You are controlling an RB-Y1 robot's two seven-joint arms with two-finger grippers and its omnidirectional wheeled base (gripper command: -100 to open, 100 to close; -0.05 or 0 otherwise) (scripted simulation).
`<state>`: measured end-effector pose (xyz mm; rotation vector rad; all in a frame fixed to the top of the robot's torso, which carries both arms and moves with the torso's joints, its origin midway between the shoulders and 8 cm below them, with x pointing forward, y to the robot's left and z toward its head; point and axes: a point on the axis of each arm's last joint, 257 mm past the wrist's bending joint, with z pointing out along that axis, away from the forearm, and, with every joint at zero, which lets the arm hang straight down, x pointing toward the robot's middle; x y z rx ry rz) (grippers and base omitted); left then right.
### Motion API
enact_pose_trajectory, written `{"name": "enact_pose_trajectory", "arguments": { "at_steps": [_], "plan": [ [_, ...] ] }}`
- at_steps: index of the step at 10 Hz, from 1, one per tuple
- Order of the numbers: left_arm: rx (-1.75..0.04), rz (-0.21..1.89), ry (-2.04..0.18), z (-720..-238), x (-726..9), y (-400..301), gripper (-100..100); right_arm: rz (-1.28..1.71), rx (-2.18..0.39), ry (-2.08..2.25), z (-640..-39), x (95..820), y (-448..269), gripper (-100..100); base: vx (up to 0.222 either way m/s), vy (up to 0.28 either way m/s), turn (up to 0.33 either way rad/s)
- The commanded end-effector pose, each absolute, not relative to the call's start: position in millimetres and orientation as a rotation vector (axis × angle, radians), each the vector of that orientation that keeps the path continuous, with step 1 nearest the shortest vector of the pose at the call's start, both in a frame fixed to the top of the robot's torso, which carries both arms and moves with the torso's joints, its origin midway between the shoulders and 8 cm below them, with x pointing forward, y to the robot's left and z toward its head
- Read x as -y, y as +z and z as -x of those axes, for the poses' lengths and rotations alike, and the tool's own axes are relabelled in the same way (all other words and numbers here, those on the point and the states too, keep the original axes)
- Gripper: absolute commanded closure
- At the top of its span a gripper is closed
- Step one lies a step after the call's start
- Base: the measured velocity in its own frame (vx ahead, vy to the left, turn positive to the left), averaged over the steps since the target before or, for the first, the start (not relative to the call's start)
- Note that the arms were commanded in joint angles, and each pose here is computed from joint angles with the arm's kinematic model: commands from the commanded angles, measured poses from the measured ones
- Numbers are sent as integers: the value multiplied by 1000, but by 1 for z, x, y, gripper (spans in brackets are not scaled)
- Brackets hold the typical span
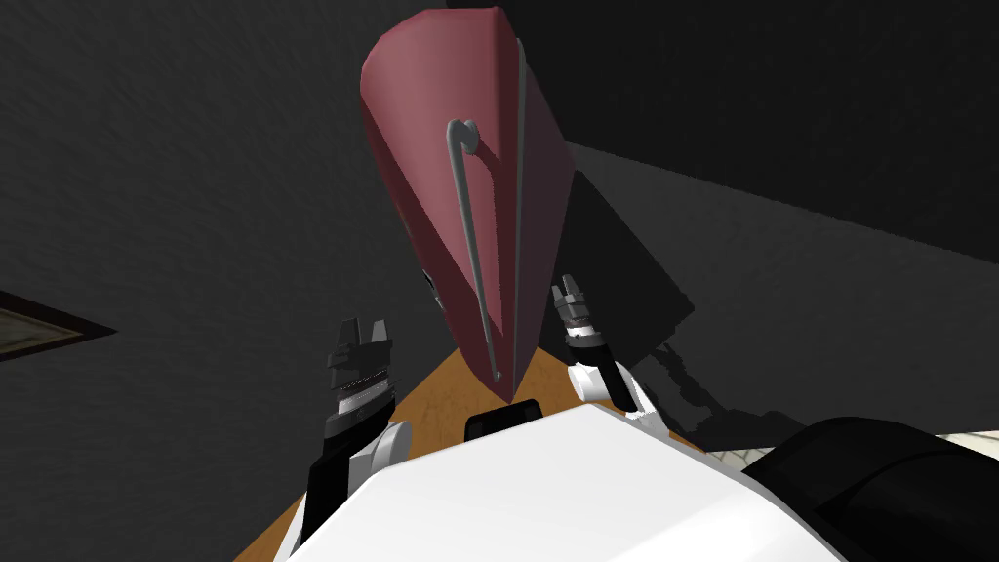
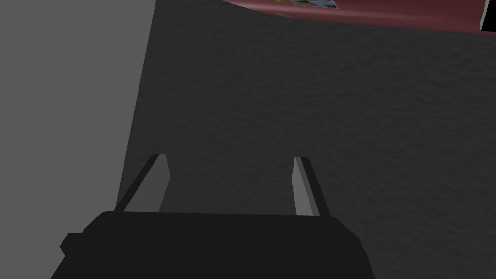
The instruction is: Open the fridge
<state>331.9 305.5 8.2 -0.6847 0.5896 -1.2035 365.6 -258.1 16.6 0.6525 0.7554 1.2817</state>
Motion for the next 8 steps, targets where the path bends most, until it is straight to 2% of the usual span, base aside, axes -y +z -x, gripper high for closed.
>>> {"name": "enact_pose_trajectory", "arguments": {
  "at_steps": [1,8],
  "plan": [
    [-590,685,-1204,-332,-305,8,0,-653,-755,1282,-366,258,17,0,0,0,0],
    [-589,684,-1204,-332,-305,8,0,-652,-755,1282,-366,258,17,0,0,0,0]
  ]
}}
